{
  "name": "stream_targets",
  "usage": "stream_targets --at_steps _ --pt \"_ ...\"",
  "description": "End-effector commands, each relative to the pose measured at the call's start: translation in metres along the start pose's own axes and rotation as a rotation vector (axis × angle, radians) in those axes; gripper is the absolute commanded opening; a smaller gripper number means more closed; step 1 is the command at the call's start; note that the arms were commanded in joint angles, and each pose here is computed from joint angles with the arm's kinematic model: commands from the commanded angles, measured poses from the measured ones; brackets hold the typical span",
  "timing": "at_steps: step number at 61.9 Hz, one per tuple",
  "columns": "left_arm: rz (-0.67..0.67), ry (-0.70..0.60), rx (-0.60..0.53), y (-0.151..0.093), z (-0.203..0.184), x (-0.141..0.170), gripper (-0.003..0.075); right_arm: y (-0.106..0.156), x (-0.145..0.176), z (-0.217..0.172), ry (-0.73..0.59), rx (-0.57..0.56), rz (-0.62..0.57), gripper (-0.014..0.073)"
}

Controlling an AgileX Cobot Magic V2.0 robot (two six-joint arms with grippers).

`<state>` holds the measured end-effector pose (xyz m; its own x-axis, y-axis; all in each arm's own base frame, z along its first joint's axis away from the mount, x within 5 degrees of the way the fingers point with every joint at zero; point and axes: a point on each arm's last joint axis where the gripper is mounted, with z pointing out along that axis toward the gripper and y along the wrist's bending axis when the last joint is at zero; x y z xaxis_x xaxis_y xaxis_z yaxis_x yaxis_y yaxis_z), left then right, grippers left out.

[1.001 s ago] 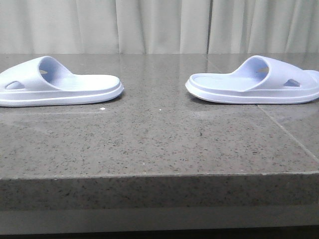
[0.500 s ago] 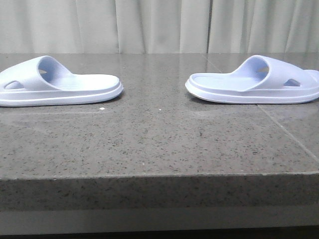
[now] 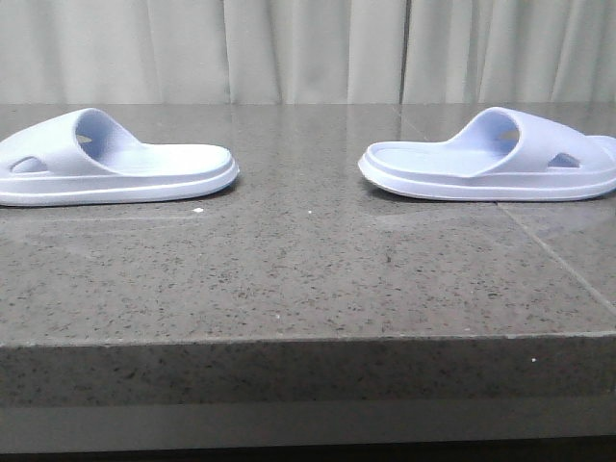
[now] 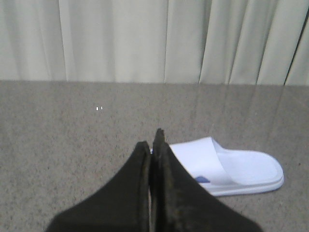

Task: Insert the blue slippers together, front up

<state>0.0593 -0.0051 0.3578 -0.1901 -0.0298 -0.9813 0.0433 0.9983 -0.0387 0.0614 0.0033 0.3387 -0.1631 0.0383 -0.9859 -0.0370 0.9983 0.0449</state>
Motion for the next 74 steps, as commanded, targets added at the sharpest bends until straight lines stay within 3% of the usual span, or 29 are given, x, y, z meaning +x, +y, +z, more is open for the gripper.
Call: stream_targets --at_steps 1,11,30,34,38,46,52,61,74 --pt "-0.01 0.004 -0.003 0.001 0.008 -0.011 -0.002 -0.001 -0.012 0.012 0.009 0.013 -0.012 -0.0118" --pt "-0.015 0.091 -0.003 0.001 0.023 -0.007 -0.002 -0.002 0.0 0.036 0.18 0.016 -0.009 -0.0118" --pt "-0.018 0.142 -0.005 0.002 0.036 -0.005 -0.002 -0.003 0.007 0.057 0.278 0.02 -0.007 -0.0113" --pt "-0.019 0.151 -0.005 0.003 0.038 -0.004 -0.001 -0.003 0.007 0.058 0.283 0.02 -0.006 -0.0074" --pt "-0.02 0.17 -0.005 0.003 0.042 -0.003 0.006 -0.003 0.008 0.059 0.286 0.02 -0.006 0.0026" --pt "-0.022 0.188 -0.007 0.004 0.05 -0.003 0.0356 -0.003 0.008 0.059 0.286 0.02 -0.006 0.0313" --pt "-0.023 0.189 -0.008 0.004 0.053 -0.003 0.0524 -0.003 0.008 0.059 0.287 0.02 -0.006 0.0401" --pt "-0.024 0.211 -0.008 0.004 0.057 -0.001 0.053 -0.002 0.008 0.059 0.287 0.018 -0.001 0.0405" --pt "-0.031 0.441 0.004 0.004 0.082 -0.004 0.0489 -0.002 0.007 0.059 0.281 0.012 0.012 0.0405"
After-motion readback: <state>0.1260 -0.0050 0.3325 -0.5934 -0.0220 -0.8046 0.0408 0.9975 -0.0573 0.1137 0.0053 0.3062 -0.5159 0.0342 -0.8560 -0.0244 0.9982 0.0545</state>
